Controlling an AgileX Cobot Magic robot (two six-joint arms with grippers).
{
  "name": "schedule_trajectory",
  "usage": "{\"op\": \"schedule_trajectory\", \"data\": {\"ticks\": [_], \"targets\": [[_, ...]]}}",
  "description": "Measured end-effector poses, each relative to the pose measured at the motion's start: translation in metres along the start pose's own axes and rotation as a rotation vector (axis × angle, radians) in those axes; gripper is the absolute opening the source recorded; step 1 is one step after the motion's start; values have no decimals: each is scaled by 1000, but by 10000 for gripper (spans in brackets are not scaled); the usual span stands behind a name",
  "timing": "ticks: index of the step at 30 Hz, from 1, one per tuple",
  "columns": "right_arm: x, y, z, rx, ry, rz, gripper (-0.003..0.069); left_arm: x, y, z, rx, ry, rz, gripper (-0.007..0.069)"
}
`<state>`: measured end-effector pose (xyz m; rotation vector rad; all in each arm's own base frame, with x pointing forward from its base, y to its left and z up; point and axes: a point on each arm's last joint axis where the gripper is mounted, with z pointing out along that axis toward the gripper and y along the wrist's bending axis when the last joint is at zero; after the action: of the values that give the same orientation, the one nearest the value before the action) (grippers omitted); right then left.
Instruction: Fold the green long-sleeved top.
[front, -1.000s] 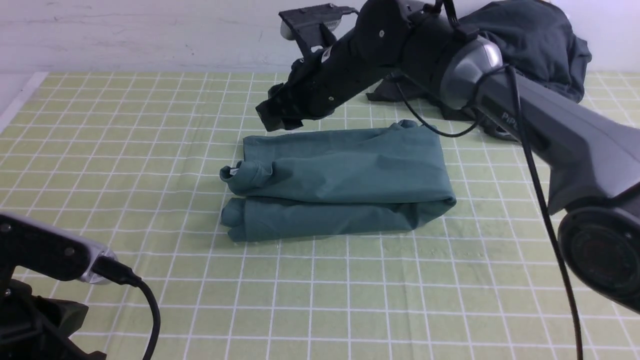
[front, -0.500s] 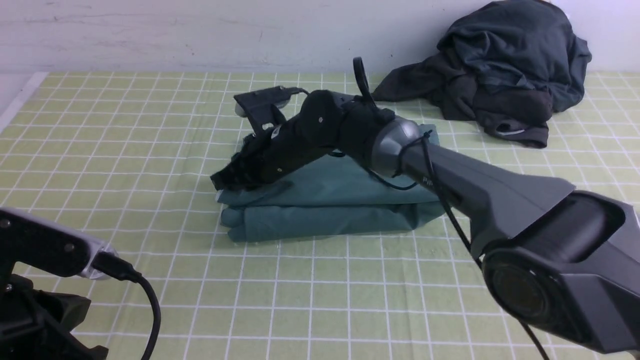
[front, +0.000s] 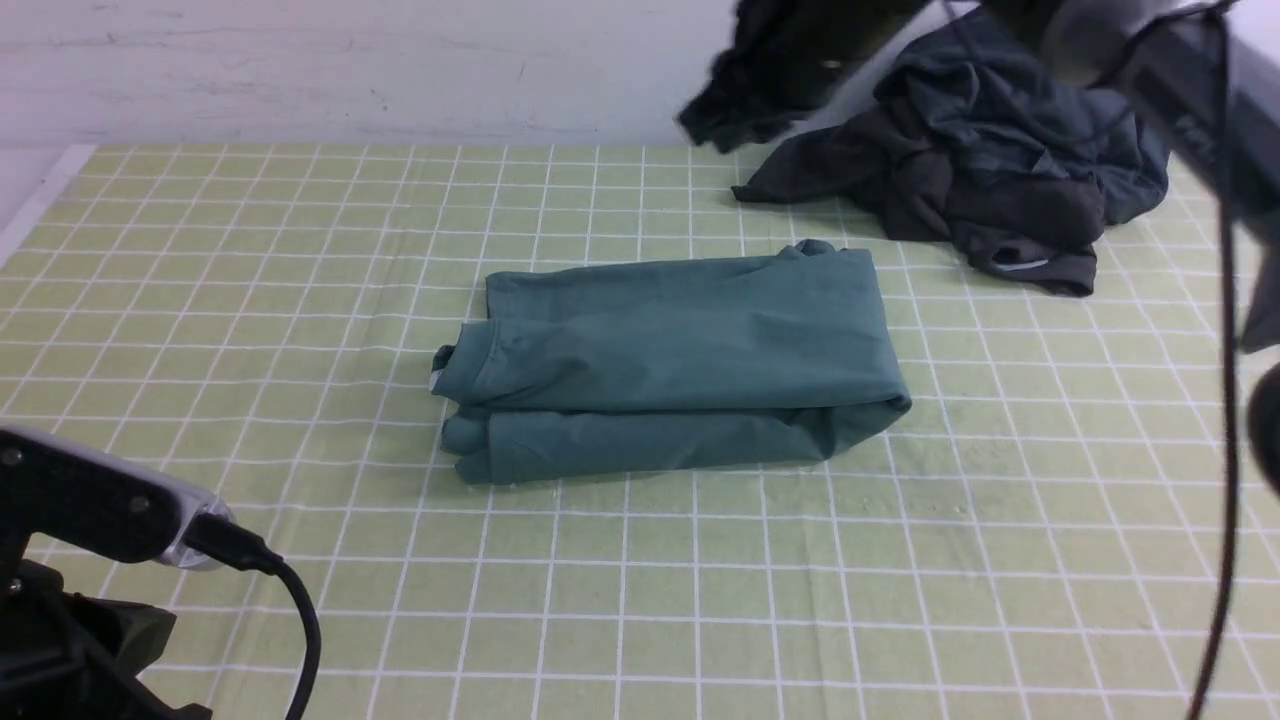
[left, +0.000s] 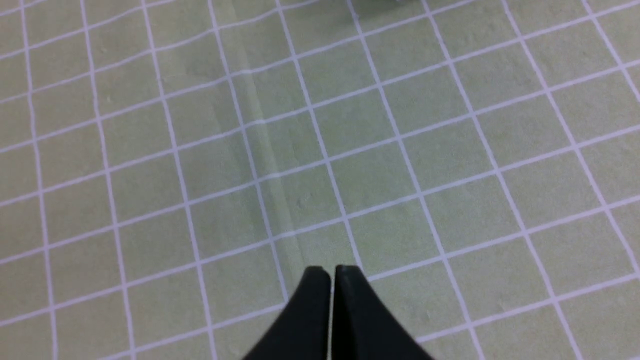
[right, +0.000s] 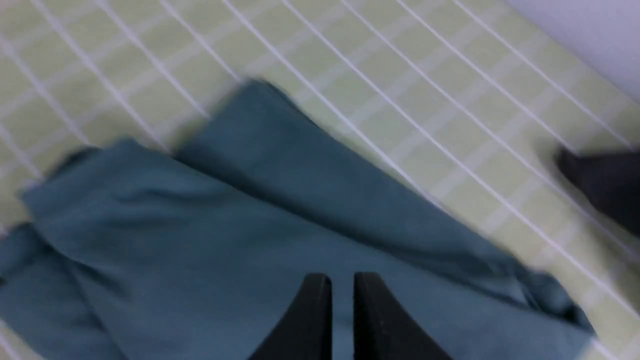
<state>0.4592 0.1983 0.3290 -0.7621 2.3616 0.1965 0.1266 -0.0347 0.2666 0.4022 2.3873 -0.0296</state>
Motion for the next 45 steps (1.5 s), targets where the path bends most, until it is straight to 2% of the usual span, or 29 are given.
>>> {"op": "schedule_trajectory", "data": {"ticks": [2,4,9,12,17,20,23,24,28,30,31,33,35,37,40,45], "targets": [[34,-42,20,8,120,147,67,0,0,0,0,0,0,-3],[66,-57,43,-20,231,224,67,0,0,0,0,0,0,-3],[137,-47,89,-79,496,289,24,0,0,-1,0,-7,-1,-3],[147,-39,86,-71,482,291,-3,1,0,-6,-1,-31,-3,-3],[139,-32,58,-57,437,266,-10,4,2,-21,-4,-112,-9,-3],[117,-29,20,-14,327,224,-10,7,3,-34,-8,-177,-14,-3],[91,-22,-41,55,159,157,-10,11,4,-46,-19,-277,-9,-3],[91,-23,-41,58,159,154,-10,12,4,-47,-19,-285,-9,-3],[70,-5,-179,191,-176,58,-10,26,6,-57,-52,-456,18,-3],[71,-1,-208,218,-244,47,-10,30,6,-58,-61,-478,26,-3],[79,5,-253,263,-351,37,-10,35,6,-56,-68,-507,34,-3],[92,13,-292,302,-453,38,-10,40,6,-54,-75,-513,43,-3],[123,27,-341,346,-607,55,-10,46,5,-50,-79,-509,48,-3],[146,35,-355,360,-680,71,-10,47,5,-49,-79,-503,49,-3],[203,52,-367,377,-821,93,-10,49,5,-46,-80,-491,51,-3],[278,68,-324,317,-927,184,-10,51,5,-44,-79,-483,51,-3]]}}
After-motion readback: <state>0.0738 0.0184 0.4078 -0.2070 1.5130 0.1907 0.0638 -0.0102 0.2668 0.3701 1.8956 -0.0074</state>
